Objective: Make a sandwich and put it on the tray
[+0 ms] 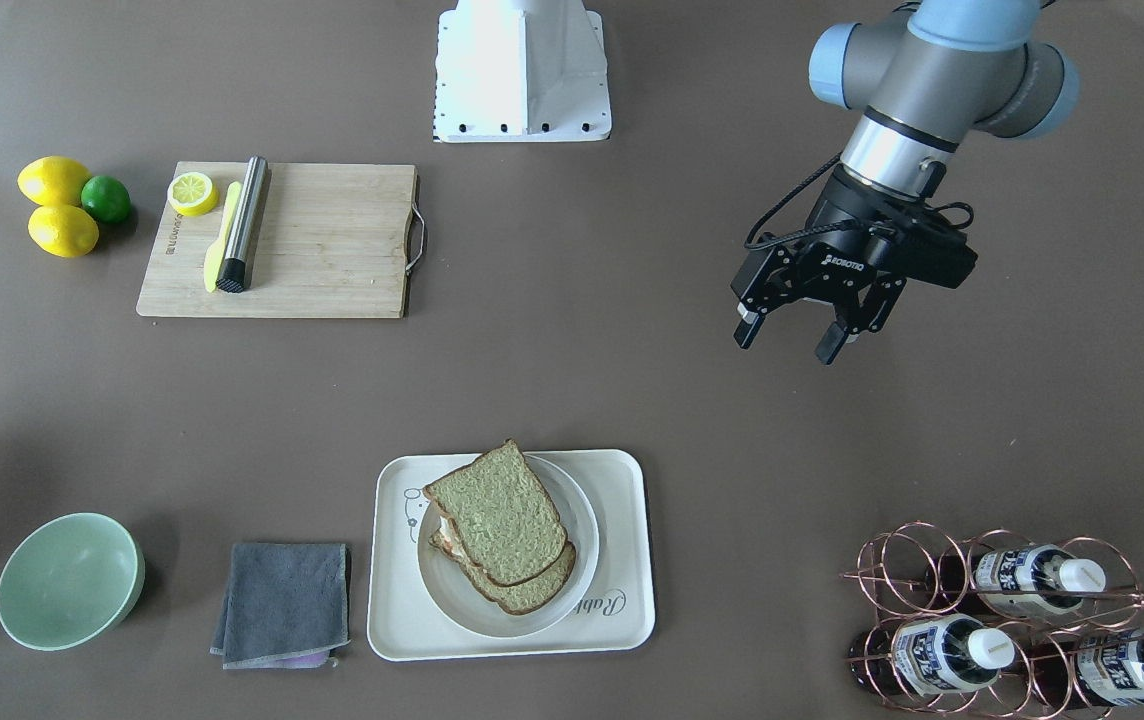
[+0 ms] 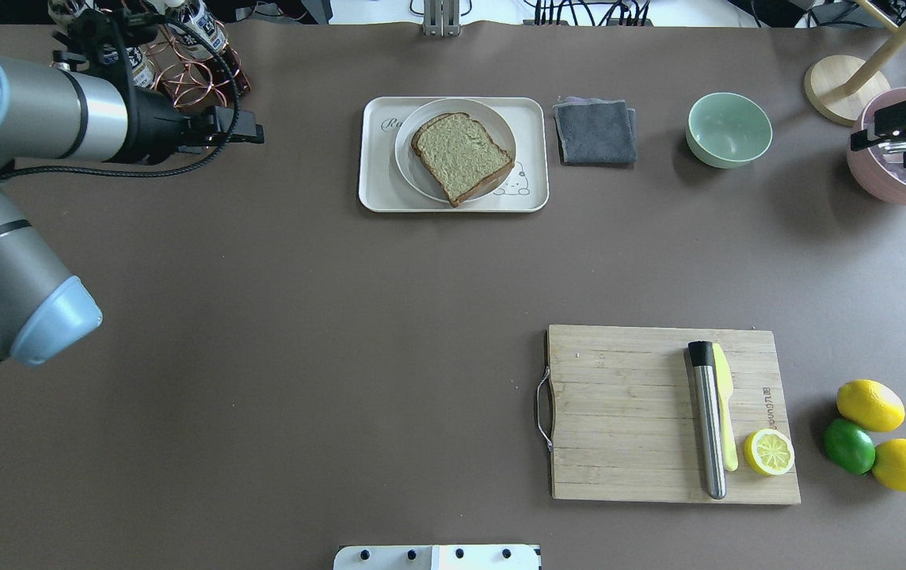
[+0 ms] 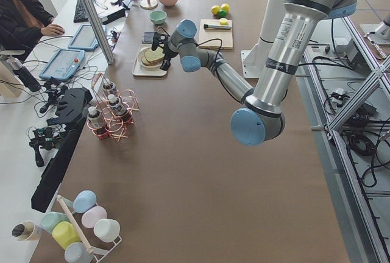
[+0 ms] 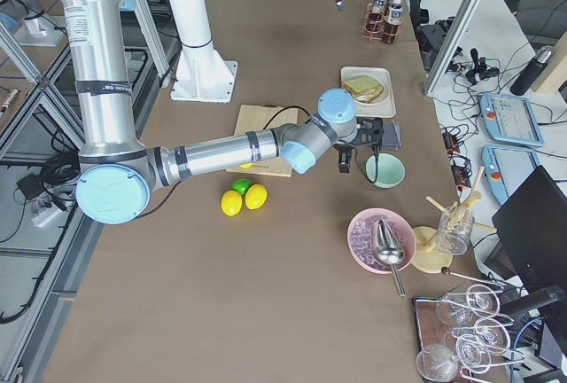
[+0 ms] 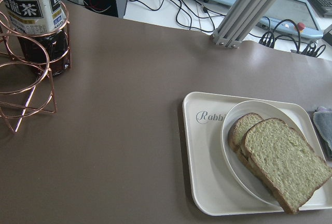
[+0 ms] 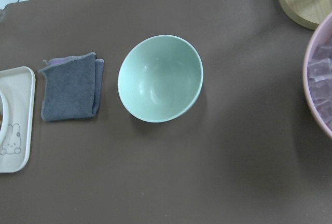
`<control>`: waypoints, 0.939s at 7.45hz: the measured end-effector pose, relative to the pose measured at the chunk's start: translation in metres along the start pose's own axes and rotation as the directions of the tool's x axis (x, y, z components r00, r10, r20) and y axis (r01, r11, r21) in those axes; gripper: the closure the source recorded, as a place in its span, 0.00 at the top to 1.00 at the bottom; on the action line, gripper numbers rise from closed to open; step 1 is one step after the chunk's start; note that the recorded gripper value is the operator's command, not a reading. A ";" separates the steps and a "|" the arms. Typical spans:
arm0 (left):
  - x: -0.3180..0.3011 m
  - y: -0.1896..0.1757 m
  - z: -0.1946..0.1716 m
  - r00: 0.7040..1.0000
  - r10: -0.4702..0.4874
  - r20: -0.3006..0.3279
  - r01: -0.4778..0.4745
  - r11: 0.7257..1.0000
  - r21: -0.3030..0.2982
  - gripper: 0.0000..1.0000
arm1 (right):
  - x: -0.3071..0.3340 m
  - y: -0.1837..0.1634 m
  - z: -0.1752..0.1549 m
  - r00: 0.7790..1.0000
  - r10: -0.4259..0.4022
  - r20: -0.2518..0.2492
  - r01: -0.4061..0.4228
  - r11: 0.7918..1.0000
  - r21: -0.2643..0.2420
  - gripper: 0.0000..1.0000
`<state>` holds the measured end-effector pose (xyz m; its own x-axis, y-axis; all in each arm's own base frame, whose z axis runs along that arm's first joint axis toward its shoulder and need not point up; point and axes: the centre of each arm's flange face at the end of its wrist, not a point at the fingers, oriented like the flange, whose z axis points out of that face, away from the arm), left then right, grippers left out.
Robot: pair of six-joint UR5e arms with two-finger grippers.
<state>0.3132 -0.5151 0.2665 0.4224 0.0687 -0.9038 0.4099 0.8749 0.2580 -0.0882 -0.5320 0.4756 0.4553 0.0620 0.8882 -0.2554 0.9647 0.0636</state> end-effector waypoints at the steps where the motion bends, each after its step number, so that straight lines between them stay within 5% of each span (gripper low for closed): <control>1: -0.028 -0.018 -0.020 0.999 0.038 -0.023 -0.039 0.996 -0.083 0.98 | 0.036 -0.003 -0.008 0.999 -0.054 0.005 0.055 0.997 -0.055 1.00; 2: -0.070 -0.033 -0.043 0.991 0.118 -0.056 -0.126 0.978 -0.168 0.98 | 0.064 -0.006 -0.017 0.996 -0.083 0.019 0.085 0.992 -0.097 1.00; 4: -0.138 -0.051 -0.078 0.975 0.208 -0.080 -0.220 0.951 -0.216 0.98 | 0.095 -0.007 -0.033 0.996 -0.090 0.018 0.091 0.990 -0.104 1.00; 6: -0.194 -0.064 -0.101 0.946 0.324 -0.028 -0.323 0.923 -0.208 0.98 | 0.120 -0.007 -0.031 0.987 -0.159 -0.018 0.156 0.980 -0.119 1.00; 7: -0.225 -0.080 -0.116 0.920 0.390 0.042 -0.374 0.904 -0.207 0.98 | 0.137 -0.009 -0.030 0.974 -0.214 -0.075 0.203 0.969 -0.141 1.00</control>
<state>0.0913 -0.5445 0.4100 0.5824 0.3845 -0.7162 0.0452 0.8644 0.5008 0.0018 -0.5245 0.5829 0.5618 -0.1275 0.8174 -0.0348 0.9835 0.1773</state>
